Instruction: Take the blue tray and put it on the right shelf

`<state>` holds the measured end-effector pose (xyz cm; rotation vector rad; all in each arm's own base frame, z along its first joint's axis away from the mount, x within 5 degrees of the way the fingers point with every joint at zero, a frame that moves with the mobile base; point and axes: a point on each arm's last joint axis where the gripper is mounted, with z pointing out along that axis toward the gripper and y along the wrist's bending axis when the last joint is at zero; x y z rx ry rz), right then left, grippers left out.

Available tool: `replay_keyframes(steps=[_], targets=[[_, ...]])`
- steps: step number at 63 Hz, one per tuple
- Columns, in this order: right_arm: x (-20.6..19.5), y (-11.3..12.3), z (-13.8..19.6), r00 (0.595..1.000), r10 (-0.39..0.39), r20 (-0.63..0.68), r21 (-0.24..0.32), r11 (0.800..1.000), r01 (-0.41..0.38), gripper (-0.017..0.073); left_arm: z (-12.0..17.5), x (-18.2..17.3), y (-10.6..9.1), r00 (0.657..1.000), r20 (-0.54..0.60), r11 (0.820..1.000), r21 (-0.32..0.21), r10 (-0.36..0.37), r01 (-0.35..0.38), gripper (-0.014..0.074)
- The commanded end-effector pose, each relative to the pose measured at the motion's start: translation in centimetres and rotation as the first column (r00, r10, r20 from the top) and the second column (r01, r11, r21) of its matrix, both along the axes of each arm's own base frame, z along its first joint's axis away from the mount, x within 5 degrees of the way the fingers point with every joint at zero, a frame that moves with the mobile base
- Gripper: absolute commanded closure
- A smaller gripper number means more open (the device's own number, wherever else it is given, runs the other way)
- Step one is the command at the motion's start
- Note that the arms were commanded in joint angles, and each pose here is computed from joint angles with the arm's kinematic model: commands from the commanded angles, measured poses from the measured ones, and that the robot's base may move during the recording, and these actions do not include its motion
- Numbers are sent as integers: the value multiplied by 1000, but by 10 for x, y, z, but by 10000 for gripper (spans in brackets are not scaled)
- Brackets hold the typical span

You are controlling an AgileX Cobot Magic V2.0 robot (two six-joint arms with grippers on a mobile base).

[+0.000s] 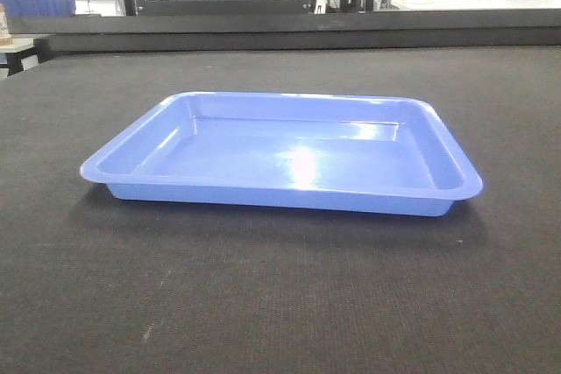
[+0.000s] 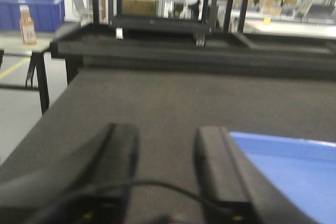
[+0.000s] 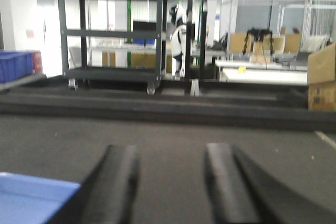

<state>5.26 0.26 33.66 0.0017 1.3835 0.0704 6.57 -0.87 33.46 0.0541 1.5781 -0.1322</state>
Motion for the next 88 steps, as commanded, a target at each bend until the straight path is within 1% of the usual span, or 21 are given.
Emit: replay_keyframes(steps=[1, 4, 9, 12, 16, 18, 21, 25, 28, 29, 30, 33, 39, 41, 48, 54, 58, 62, 72, 82, 88], targets=[[15, 0, 19, 999, -5, 37, 3, 1000, 5, -38, 22, 17, -2, 1000, 24, 1000, -9, -3, 3, 206], [24, 0, 21, 1000, -5, 9, 2, 1000, 5, -78, 29, 28, -3, 1000, 1, 1000, -10, -3, 3, 168], [39, 1, 27, 999, 0, -47, -1, 1000, 0, -67, 40, 44, -6, 998, -59, 999, -35, -18, 16, 160], [47, 3, 33, 997, 13, -74, -1, 1000, -13, -67, 48, 56, -9, 992, -119, 999, -27, -36, 33, 160], [57, 6, 42, 991, 40, -124, -3, 999, -41, -67, 56, 70, -15, 978, -193, 996, 25, -75, 82, 160], [65, 10, 53, 983, 70, -167, -5, 997, -72, -66, 60, 82, -23, 964, -239, 989, 68, -115, 135, 160], [80, 18, 61, 962, 116, -249, -7, 993, -122, -63, 65, 98, -36, 941, -290, 972, 105, -174, 212, 160], [100, 31, 68, 915, 176, -363, -1, 982, -189, -63, 68, 116, -52, 912, -340, 954, 106, -229, 280, 160], [116, 41, 67, 864, 210, -457, 4, 972, -234, -63, 67, 133, -66, 880, -393, 938, 106, -266, 330, 160], [125, 46, 67, 837, 218, -502, 5, 968, -250, -63, 66, 139, -72, 862, -423, 930, 106, -279, 353, 160], [128, 49, 69, 826, 226, -515, 6, 965, -261, -63, 64, 145, -77, 847, -447, 923, 106, -287, 369, 159], [146, 57, 65, 767, 231, -599, 10, 960, -281, -63, 60, 159, -88, 811, -504, 912, 102, -298, 398, 160], [176, 66, 60, 673, 223, -705, 44, 961, -273, -63, 46, 194, -106, 738, -610, 902, 86, -289, 424, 160], [186, 69, 58, 642, 221, -734, 59, 963, -264, -63, 41, 203, -110, 718, -636, 902, 77, -284, 425, 160], [216, 77, 50, 561, 215, -799, 109, 970, -217, -63, 23, 236, -120, 628, -749, 931, 44, -210, 363, 160], [239, 82, 41, 516, 208, -831, 138, 975, -172, -63, 7, 265, -128, 561, -815, 952, 41, -144, 303, 160], [252, 85, 35, 497, 207, -843, 153, 977, -147, -63, -2, 278, -132, 525, -843, 959, 41, -118, 281, 160], [267, 89, 23, 460, 191, -867, 151, 981, -122, -63, -11, 292, -138, 498, -861, 958, 45, -106, 282, 160], [297, 91, -6, 378, 111, -919, 100, 994, -48, -63, -24, 317, -148, 476, -874, 962, 40, -98, 271, 160], [317, 95, -31, 331, 84, -940, 74, 996, -40, -63, -36, 331, -153, 464, -881, 962, 42, -92, 270, 160], [324, 96, -45, 302, 76, -950, 68, 997, -38, -63, -48, 336, -154, 445, -891, 962, 44, -85, 271, 160]])
